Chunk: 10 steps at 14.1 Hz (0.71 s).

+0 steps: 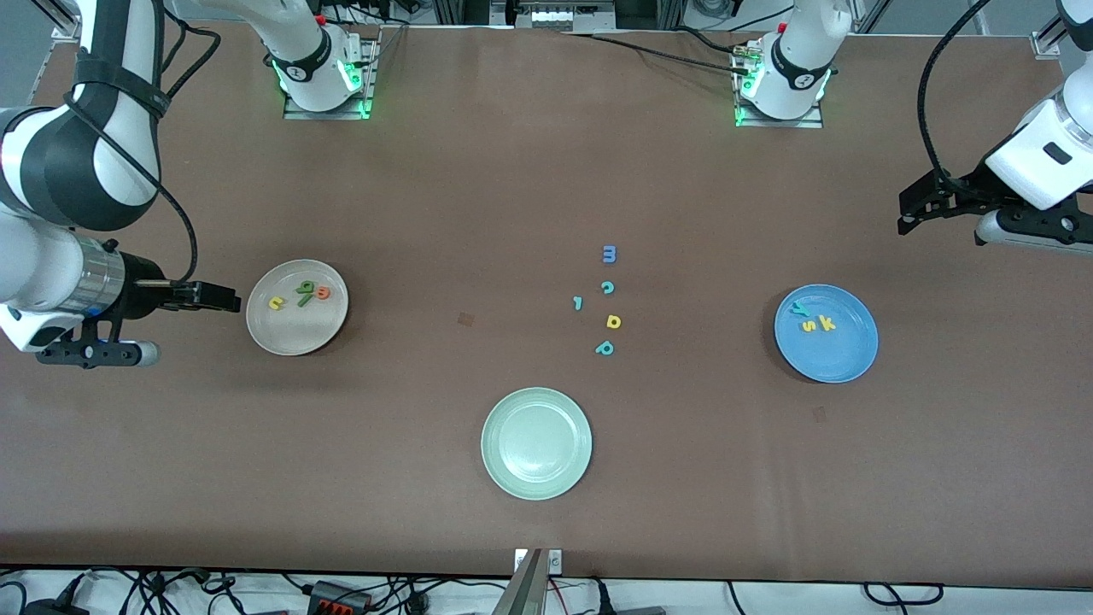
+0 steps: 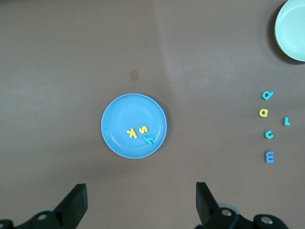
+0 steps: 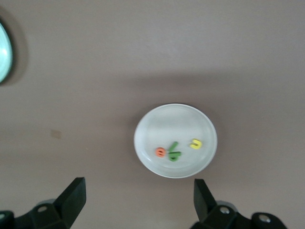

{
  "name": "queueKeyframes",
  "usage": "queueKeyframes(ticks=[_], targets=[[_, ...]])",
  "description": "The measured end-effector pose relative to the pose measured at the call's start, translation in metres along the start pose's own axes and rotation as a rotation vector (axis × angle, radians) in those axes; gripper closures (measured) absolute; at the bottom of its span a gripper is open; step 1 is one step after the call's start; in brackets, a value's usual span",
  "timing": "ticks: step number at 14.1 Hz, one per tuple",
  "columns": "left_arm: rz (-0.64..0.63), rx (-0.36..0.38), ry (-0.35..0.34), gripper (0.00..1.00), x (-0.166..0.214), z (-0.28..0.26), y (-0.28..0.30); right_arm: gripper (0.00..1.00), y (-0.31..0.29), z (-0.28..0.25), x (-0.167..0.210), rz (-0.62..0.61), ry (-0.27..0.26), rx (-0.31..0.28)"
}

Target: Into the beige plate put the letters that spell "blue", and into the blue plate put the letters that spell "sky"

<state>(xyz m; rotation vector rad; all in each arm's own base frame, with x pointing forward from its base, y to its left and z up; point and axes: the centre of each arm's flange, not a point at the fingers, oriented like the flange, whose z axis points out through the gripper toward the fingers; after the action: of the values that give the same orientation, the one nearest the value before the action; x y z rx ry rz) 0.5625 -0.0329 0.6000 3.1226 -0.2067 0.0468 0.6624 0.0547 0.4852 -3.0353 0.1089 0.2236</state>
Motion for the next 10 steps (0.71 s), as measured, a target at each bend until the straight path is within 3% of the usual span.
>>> queueKeyframes(ticks=[7,10], targets=[[0.0,0.0,0.0,0.0,0.0,0.0,0.0,0.0,0.002,-0.062,-0.023,-0.051,0.102,-0.131],[0.0,0.0,0.0,0.0,0.0,0.0,0.0,0.0,0.033,-0.098,-0.037,-0.029,0.16,-0.132]])
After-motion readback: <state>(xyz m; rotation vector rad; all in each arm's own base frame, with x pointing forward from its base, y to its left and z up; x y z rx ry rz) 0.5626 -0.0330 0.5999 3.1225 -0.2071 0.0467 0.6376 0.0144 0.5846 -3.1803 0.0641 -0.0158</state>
